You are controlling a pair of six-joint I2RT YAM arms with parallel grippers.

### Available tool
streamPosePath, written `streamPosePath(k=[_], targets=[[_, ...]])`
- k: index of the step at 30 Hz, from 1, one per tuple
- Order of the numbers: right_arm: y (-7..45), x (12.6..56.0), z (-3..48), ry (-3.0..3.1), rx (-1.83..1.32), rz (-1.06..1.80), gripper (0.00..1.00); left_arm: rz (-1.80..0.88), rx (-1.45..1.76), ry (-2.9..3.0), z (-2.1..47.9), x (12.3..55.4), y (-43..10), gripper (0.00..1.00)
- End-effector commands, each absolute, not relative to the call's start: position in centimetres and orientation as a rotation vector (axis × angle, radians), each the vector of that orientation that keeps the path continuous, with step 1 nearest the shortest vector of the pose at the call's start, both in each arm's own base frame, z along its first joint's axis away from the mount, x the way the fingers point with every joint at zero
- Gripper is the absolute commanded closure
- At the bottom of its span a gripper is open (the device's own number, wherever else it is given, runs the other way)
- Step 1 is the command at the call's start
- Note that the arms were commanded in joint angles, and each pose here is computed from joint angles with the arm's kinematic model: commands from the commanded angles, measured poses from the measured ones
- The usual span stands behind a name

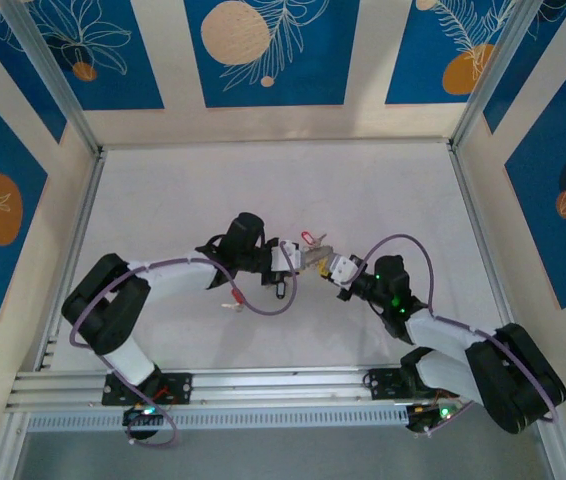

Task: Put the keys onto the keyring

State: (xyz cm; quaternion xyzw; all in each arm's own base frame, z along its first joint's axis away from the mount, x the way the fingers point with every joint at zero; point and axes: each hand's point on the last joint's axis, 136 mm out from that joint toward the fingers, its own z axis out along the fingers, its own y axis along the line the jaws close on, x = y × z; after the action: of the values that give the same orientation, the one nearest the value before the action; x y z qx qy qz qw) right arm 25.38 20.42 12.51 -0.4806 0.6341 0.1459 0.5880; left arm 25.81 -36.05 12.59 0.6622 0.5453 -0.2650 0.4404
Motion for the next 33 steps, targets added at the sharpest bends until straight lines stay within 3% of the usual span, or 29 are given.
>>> streamPosePath(k=[1, 20, 25, 33], targets=[[20.4, 26.3, 14.0, 1.559, -1.035, 0.366, 1.0, -0.642, 1.649, 1.324, 12.8, 25.4, -35.8, 1.0], [20.8, 25.6, 12.5, 1.73, -1.088, 0.43, 1.0, -0.62, 1.625, 1.311, 12.7, 25.3, -36.4, 1.0], [21.0, 25.5, 11.0, 1.745, -1.158, 0.434, 0.89, -0.622, 1.62, 1.297, 13.3, 25.4, -36.6, 1.0], [21.6, 26.5, 9.9, 1.752, -1.179, 0.424, 0.86, -0.646, 1.623, 1.277, 13.6, 25.1, -37.0, 1.0]])
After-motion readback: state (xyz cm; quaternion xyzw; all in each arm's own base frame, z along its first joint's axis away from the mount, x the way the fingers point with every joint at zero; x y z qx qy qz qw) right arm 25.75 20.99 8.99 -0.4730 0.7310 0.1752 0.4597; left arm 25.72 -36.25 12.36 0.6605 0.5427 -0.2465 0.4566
